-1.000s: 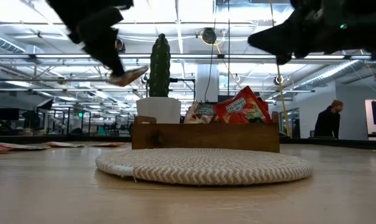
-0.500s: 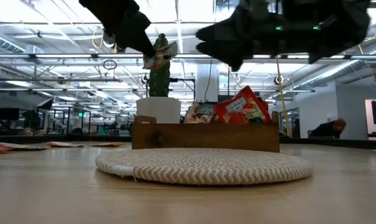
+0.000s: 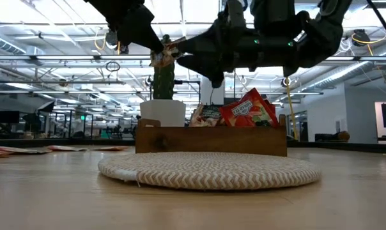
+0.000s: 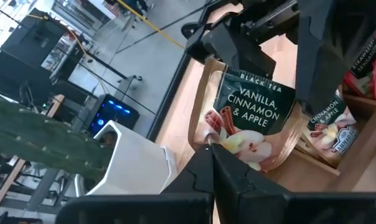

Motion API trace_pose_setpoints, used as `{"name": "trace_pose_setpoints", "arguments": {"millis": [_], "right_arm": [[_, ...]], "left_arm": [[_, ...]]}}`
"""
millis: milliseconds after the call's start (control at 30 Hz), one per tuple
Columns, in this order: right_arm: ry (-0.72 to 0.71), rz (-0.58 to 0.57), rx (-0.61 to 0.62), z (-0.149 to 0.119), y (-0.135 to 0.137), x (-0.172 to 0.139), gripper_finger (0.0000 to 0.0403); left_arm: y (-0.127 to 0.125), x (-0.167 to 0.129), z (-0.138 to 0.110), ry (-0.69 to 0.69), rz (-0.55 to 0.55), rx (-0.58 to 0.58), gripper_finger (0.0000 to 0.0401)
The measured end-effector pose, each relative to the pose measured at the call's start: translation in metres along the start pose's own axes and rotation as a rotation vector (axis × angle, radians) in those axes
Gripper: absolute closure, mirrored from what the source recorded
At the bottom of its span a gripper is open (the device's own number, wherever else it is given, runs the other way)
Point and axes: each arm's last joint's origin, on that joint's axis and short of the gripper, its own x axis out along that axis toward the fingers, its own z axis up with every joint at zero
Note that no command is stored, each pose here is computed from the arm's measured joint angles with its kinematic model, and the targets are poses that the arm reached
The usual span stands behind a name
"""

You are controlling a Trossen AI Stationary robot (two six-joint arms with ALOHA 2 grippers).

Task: Pick & Place Tea
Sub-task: Put the brown tea bag into the middle section of the wooden organizer

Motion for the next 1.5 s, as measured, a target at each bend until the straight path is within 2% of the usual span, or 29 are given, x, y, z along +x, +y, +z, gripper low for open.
{"name": "trace_pose_setpoints", "arguments": {"millis": [400,533,667,867,967,1067,1200,1333,1500], "right_arm": [[-0.034,0.028,-0.003,0.005,0.002,0.003,0.0241],[-0.038,0.022,-0.012,0.005,0.000,0.002,0.0286],[-0.031,0.006,-0.066,0.006,-0.005,0.002,0.0382],[0.010,-0.015,-0.111,0.001,-0.001,0.002,0.0401],[0.062,-0.019,-0.159,0.005,0.010,-0.001,0.0402],[0.128,-0.089,-0.247,0.013,0.025,-0.010,0.0402],[0.229,-0.142,-0.328,0.031,0.046,-0.028,0.0402],[0.413,-0.173,-0.364,0.049,0.062,-0.038,0.0402],[0.644,-0.242,-0.402,0.076,0.076,-0.028,0.0402]], "left_arm": [[0.000,0.001,0.000,0.005,-0.008,-0.004,0.0401],[0.000,0.000,0.000,0.005,-0.020,-0.018,0.0401],[0.001,0.003,0.000,0.012,-0.044,-0.030,0.0400],[0.003,0.009,0.000,0.028,-0.101,-0.052,0.0398],[0.002,0.007,0.001,0.025,-0.147,-0.103,0.0390],[0.006,-0.003,0.004,0.003,-0.163,-0.162,0.0380],[0.009,-0.012,0.006,-0.017,-0.180,-0.177,0.0377],[0.011,-0.017,0.005,-0.008,-0.183,-0.195,0.0376],[0.011,-0.015,0.003,0.011,-0.176,-0.226,0.0376]]}}
